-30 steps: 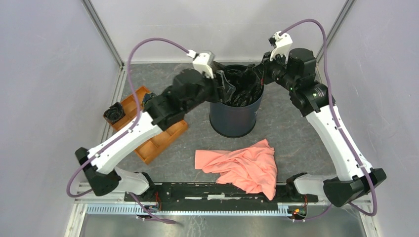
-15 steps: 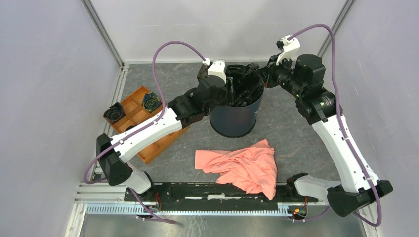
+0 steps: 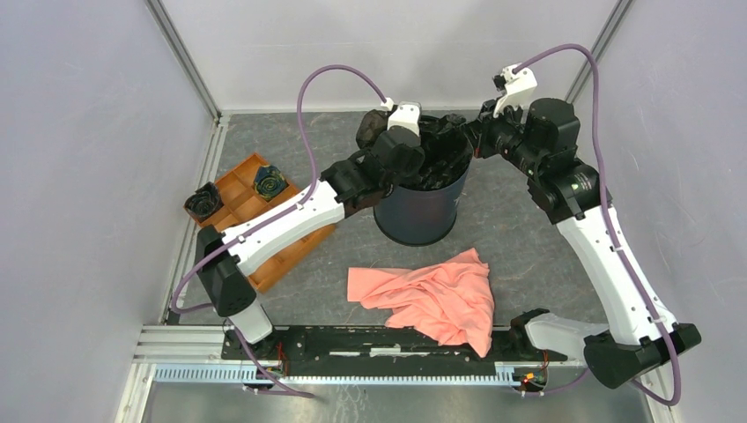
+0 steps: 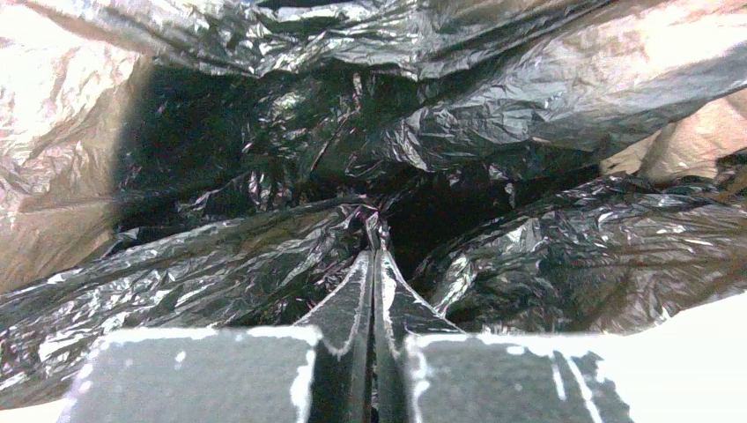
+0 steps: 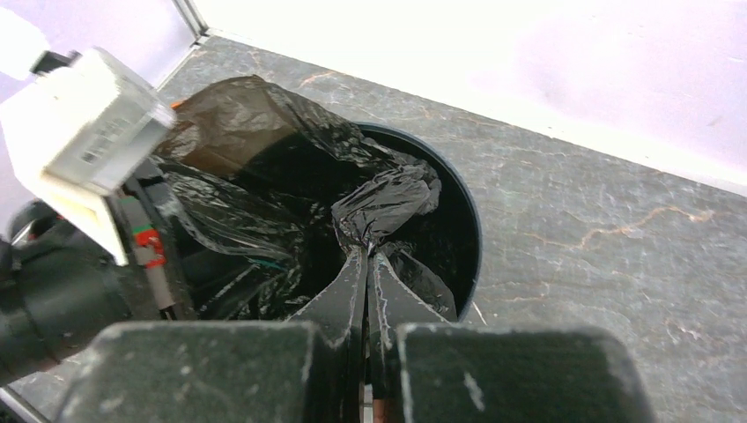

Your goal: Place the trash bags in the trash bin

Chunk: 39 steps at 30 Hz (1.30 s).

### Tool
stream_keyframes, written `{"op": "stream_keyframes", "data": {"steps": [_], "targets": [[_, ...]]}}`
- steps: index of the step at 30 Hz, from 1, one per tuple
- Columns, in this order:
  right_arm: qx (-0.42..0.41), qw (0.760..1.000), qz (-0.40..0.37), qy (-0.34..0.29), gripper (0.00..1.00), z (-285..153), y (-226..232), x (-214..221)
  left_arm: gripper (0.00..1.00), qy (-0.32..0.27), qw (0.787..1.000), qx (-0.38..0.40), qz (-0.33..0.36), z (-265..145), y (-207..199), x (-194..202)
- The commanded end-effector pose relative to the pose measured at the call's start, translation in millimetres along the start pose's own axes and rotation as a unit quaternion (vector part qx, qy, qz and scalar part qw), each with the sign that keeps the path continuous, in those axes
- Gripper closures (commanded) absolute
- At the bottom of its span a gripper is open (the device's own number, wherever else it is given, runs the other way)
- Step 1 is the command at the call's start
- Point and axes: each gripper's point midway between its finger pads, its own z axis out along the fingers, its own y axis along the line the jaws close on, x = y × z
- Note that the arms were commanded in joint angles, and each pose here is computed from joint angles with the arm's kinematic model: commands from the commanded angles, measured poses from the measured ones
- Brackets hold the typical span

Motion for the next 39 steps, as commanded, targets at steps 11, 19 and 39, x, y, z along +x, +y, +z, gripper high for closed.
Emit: {"op": "stream_keyframes", "data": {"steps": [11, 19, 39], "targets": [[0.033, 0.999, -0.005, 0.01, 0.99, -65, -8, 41, 0.98, -0.105, 0.963, 0.176, -0.175, -124, 5, -26], [0.088, 0.995, 0.01, 0.041, 0.98, -69, -30, 103, 0.98, -0.068, 0.958, 0.178, -0.215, -122, 22, 31], [-0.029, 0.99, -0.131, 0.036, 0.14, -80, 3, 50, 0.9, -0.011, 0.962, 0.188, -0.197, -98, 39, 73]]}}
